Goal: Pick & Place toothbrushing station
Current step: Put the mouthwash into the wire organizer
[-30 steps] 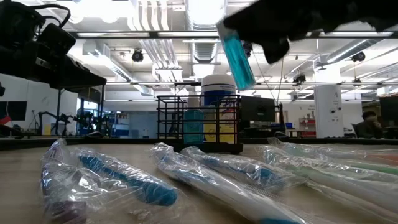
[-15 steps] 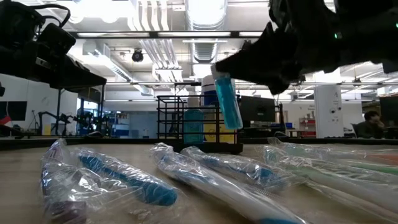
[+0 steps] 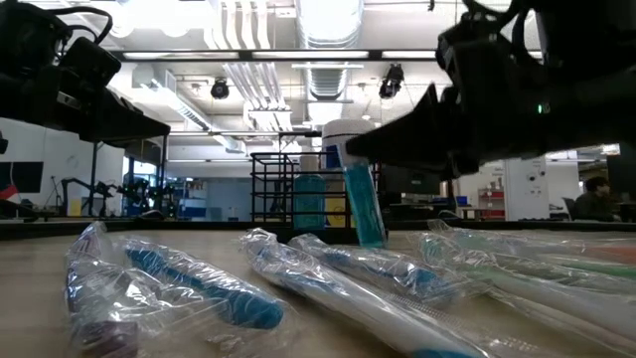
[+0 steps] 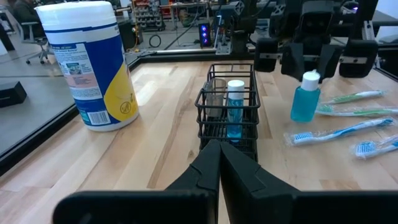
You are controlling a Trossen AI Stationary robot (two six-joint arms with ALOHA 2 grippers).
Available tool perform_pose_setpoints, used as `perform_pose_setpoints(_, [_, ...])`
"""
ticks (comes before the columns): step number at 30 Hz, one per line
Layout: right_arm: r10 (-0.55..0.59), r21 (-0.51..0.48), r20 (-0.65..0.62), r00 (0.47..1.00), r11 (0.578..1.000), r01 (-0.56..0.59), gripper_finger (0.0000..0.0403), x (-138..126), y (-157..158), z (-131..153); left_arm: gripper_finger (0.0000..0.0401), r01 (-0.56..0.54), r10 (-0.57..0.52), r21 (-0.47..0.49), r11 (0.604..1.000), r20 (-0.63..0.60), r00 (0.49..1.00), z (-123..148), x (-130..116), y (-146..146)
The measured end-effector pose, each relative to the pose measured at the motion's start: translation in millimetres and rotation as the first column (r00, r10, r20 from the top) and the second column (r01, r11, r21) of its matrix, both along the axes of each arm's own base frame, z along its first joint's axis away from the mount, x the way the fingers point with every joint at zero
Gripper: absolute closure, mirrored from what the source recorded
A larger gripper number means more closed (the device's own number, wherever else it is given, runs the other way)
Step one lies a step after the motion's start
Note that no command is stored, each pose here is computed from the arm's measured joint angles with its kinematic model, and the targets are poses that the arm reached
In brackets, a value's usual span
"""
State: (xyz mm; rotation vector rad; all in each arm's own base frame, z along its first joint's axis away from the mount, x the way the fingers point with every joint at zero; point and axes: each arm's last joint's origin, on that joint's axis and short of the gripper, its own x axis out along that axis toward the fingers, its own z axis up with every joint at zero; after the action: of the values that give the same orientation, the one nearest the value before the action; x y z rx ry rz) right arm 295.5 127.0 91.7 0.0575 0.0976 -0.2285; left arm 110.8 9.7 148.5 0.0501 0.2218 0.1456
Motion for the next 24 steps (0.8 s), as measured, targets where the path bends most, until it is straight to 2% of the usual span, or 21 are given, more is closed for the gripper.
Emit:
perform_pose_setpoints(7, [-0.030,0.016,0.029,0.999,0.999,0.029,0.0333,-6,0,-12,0.0389,0.001,-0.001,0.000,1.000,0.000,1.000,0,0,0])
perform_pose_setpoints(10, [-0.041,0.017,0.018,0.999,0.999,0.040,0.0366,-9,1,-19,0.0389,0.001,-0.001,0.000,1.000,0.000,1.000,0,0,0])
perform_pose_setpoints(17, [-0.031,0.018,0.040,0.999,0.999,0.031,0.0397,-11,3,-29,0.0389,0.000,0.000,0.000,1.000,0.000,1.000,0,0,0])
perform_pose_setpoints(24, [-0.010,-0.029,0.072,0.997,1.000,0.012,0.0396,-10,4,-4,0.0389,0.001,-0.001,0.000,1.000,0.000,1.000,0,0,0])
